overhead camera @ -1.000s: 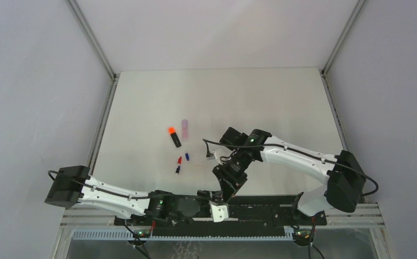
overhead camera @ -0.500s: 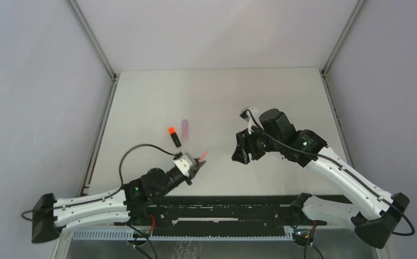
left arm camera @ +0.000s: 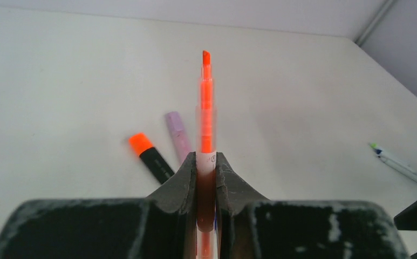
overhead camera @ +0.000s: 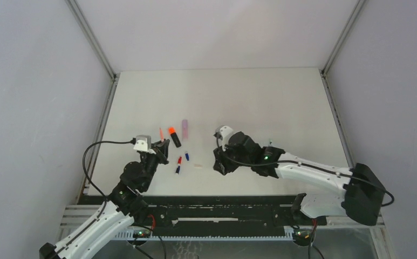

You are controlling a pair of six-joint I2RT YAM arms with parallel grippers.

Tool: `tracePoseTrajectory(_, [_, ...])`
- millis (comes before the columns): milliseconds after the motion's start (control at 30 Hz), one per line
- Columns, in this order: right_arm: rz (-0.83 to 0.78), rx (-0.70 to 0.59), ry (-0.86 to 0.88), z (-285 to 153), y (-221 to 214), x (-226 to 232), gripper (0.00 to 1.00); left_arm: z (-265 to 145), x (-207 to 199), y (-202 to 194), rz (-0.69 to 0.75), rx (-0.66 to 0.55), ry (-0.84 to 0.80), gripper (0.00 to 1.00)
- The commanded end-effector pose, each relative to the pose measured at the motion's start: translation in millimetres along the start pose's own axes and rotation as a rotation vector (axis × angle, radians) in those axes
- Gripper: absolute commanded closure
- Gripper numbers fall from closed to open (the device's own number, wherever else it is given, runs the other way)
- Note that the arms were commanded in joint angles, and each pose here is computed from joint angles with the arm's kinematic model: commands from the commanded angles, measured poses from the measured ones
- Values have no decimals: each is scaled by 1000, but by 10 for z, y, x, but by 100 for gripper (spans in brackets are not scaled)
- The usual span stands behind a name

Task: Insert the pens into the pen caps
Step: Insert the pen cap onto the pen.

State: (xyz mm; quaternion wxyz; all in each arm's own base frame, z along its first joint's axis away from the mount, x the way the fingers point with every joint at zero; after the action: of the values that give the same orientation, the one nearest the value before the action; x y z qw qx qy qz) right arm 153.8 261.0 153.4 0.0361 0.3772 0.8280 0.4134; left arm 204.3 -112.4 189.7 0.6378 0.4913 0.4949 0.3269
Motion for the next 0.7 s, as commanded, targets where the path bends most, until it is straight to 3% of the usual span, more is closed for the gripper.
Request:
tracePoseTrajectory(0, [-86,-142,42,363,330,172,54,-92,285,-94,-22,-19,160,100])
tracePoseTrajectory(333, [-228,-26,49,1029,319,301,52,-118,309,-89,-24,-41,162,100])
tracePoseTrajectory(667, [-340,52,57,1381,223,305,54,-94,291,-125,-19,-23,154,100])
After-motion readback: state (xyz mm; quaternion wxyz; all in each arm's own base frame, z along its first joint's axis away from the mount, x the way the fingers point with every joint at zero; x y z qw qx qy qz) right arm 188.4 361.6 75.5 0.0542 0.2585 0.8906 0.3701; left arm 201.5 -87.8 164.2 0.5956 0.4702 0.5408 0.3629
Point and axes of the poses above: each gripper's point midway between its finger pads, its own z axis out along the fingers, its own x axis along the line the jaws close on, y = z × x, the point moved 4 cm from there along -z, back along the fingers, and after that the axes turned 4 degrees about -z, right-handed, at the moved point
